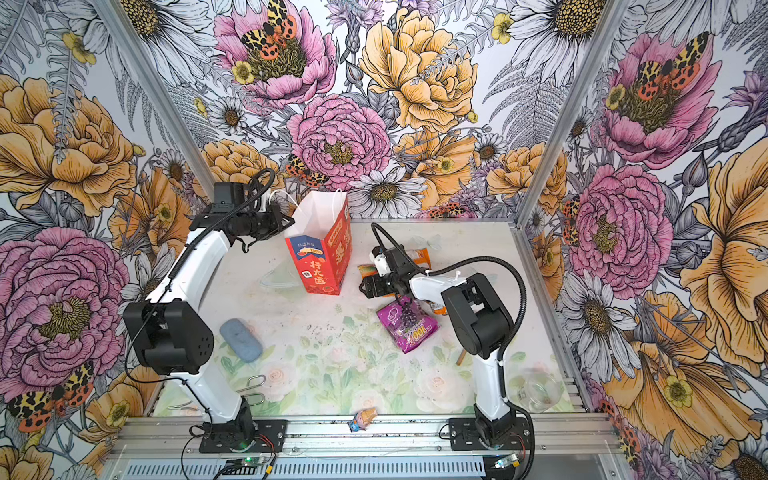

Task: Place the snacks into the paper bag

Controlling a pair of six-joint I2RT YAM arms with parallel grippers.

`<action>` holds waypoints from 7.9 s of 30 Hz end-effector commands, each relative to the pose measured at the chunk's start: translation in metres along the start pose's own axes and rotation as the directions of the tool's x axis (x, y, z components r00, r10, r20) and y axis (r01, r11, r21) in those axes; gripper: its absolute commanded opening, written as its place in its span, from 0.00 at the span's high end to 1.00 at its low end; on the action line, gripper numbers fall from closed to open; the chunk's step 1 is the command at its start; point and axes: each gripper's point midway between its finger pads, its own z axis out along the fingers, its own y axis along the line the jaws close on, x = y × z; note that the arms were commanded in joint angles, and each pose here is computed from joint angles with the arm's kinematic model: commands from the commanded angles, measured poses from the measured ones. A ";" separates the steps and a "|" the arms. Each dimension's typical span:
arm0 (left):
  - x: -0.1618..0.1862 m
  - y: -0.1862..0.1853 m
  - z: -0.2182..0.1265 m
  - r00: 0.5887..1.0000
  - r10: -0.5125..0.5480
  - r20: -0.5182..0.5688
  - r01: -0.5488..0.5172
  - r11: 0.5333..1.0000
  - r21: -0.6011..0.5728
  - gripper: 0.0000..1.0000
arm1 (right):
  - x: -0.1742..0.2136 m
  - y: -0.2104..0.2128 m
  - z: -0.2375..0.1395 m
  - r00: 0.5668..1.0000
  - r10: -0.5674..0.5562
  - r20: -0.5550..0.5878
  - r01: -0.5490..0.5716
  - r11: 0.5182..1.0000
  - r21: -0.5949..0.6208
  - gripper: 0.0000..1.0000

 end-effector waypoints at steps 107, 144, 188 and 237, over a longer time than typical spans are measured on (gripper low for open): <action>0.064 -0.065 -0.004 0.994 -0.109 -0.004 0.109 0.989 0.101 1.00 | 0.056 0.002 -0.133 0.958 -0.148 -0.247 0.191 0.968 0.160 1.00; 0.064 -0.065 -0.004 0.994 -0.113 -0.003 0.113 0.988 0.107 1.00 | -0.176 0.028 -0.280 0.891 -0.023 0.453 -0.045 0.989 0.138 1.00; 0.067 -0.068 -0.005 0.994 -0.114 0.001 0.113 0.986 0.126 1.00 | -0.331 0.224 -0.274 0.639 0.071 0.766 0.499 0.719 -0.484 1.00; 0.069 -0.071 -0.002 0.993 -0.118 -0.005 0.118 0.984 0.134 1.00 | -0.274 0.170 -0.234 0.765 0.077 0.639 0.317 0.819 -0.478 1.00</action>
